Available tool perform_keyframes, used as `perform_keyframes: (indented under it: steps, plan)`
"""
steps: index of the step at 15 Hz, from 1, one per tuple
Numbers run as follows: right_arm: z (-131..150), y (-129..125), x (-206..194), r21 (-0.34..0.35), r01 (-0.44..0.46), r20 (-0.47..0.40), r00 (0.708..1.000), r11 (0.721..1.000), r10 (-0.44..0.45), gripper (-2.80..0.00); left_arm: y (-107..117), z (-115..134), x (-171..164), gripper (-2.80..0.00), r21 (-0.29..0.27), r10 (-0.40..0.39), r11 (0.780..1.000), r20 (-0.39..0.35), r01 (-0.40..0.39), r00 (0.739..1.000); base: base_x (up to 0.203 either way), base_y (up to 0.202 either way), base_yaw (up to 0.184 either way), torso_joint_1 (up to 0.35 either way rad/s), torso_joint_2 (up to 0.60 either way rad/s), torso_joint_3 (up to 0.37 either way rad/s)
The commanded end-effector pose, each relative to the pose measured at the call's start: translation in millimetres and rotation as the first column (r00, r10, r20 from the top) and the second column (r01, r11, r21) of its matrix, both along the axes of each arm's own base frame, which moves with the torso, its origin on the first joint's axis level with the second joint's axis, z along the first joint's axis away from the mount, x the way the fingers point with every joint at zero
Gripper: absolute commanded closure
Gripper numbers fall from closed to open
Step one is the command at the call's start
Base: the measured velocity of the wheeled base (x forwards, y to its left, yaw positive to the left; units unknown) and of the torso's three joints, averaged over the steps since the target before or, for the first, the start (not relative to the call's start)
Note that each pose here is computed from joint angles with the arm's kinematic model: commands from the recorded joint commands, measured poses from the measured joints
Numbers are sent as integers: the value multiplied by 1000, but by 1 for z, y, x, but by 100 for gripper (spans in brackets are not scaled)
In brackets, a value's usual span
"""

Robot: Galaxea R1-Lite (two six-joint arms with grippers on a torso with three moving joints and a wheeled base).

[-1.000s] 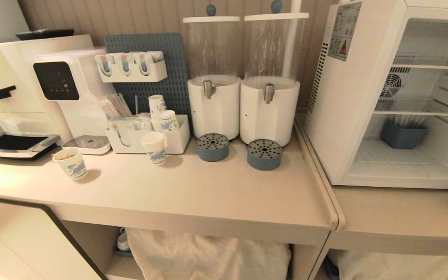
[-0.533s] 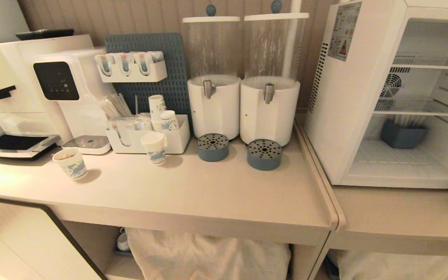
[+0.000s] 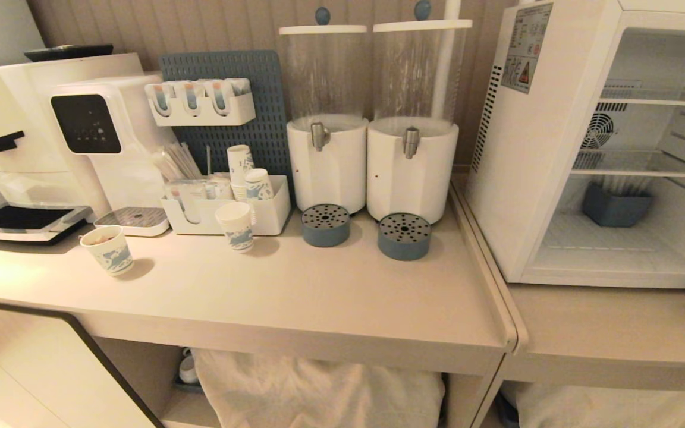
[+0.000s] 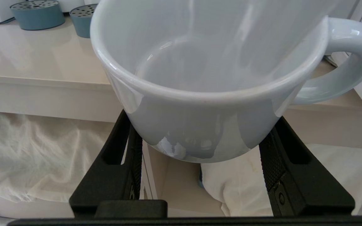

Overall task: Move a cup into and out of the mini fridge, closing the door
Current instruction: Place the ceramic cup on the table

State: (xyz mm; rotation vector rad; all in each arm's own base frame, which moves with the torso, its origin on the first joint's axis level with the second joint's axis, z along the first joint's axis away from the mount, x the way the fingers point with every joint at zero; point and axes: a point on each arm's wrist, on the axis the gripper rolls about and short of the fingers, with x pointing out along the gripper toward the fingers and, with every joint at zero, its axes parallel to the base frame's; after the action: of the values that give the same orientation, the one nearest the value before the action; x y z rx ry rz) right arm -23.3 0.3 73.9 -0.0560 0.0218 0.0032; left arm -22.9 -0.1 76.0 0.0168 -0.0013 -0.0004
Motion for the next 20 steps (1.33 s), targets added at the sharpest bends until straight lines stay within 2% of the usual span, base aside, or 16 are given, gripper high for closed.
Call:
perform_keyframes:
  steps: [1, 6, 20]
  plan:
    - [0, 0, 0, 1, 0, -1, 1000, 1000, 0, 0, 0, 0, 0, 0, 2, 0, 1000, 0, 0, 1000, 0, 0, 0, 0, 0, 0]
    - [0, 0, 0, 1, -1, -1, 1000, 1000, 1, 0, 0, 0, 0, 0, 3, 0, 1000, 0, 0, 1000, 0, 44, -6, 0, 1, 1]
    - [0, 0, 0, -1, -1, -1, 1000, 1000, 1, 0, 0, 0, 0, 0, 0, 0, 1000, 0, 0, 1000, 0, 193, 0, 2, 3, 2]
